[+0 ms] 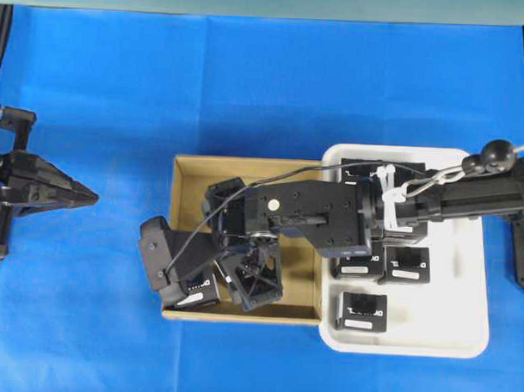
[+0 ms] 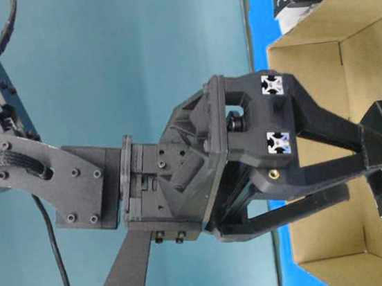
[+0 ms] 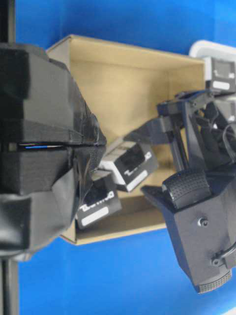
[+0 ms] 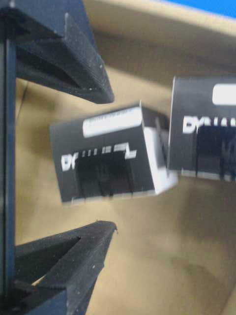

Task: Pick the box from inside the cardboard box.
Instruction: 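Close the right gripper around the right black box inside the cardboard box, then lift the held black box up out of the cardboard box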

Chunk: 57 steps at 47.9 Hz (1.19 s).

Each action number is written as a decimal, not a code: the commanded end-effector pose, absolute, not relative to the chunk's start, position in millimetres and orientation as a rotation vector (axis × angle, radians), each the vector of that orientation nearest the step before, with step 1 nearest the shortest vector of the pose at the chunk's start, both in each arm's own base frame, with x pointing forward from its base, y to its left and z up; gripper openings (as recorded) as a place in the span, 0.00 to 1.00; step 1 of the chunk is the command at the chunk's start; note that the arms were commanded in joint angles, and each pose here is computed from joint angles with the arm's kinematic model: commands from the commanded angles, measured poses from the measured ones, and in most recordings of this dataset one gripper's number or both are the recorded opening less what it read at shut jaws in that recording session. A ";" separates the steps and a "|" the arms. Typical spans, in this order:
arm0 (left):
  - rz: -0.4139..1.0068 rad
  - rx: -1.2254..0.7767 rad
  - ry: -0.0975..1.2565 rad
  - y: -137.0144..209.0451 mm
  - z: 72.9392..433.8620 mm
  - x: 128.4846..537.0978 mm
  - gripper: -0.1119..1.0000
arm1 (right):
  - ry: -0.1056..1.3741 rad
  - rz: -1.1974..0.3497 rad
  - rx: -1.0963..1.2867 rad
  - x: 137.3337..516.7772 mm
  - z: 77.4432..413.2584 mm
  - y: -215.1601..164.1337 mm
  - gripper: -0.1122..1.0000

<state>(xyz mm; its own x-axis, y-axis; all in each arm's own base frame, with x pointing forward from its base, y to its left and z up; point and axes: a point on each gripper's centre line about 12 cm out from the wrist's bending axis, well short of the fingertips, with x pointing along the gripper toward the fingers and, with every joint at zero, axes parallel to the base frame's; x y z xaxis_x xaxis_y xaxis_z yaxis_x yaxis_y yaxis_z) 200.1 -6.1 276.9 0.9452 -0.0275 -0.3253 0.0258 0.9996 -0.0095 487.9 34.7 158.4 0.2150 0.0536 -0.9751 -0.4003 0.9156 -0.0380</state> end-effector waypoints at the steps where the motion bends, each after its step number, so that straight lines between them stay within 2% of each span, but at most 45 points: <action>1: -0.028 -0.004 0.310 -6.4 285.9 203.2 0.04 | 1.318 0.329 -0.319 488.2 160.0 36.9 1.00; 13: -0.029 -0.004 0.305 -6.4 287.2 202.8 0.04 | 1.360 0.352 -0.331 477.0 136.9 45.6 1.00; 20: -0.027 -0.005 0.313 -6.2 284.7 203.0 0.04 | 1.333 0.342 -0.329 475.3 120.4 45.2 1.00; 38: -0.024 -0.006 0.333 -5.6 279.6 205.0 0.04 | 1.348 0.345 -0.330 465.8 110.5 45.7 0.98; 43: -0.025 -0.005 0.333 -5.8 279.9 204.4 0.04 | 1.346 0.343 -0.329 464.6 109.5 44.9 0.91; 50: -0.025 -0.004 0.334 -5.8 280.6 203.6 0.04 | 1.347 0.338 -0.322 465.3 111.8 45.0 0.67; 57: -0.025 -0.004 0.338 -5.8 279.8 203.4 0.04 | 1.308 0.324 -0.315 471.2 131.1 43.3 0.67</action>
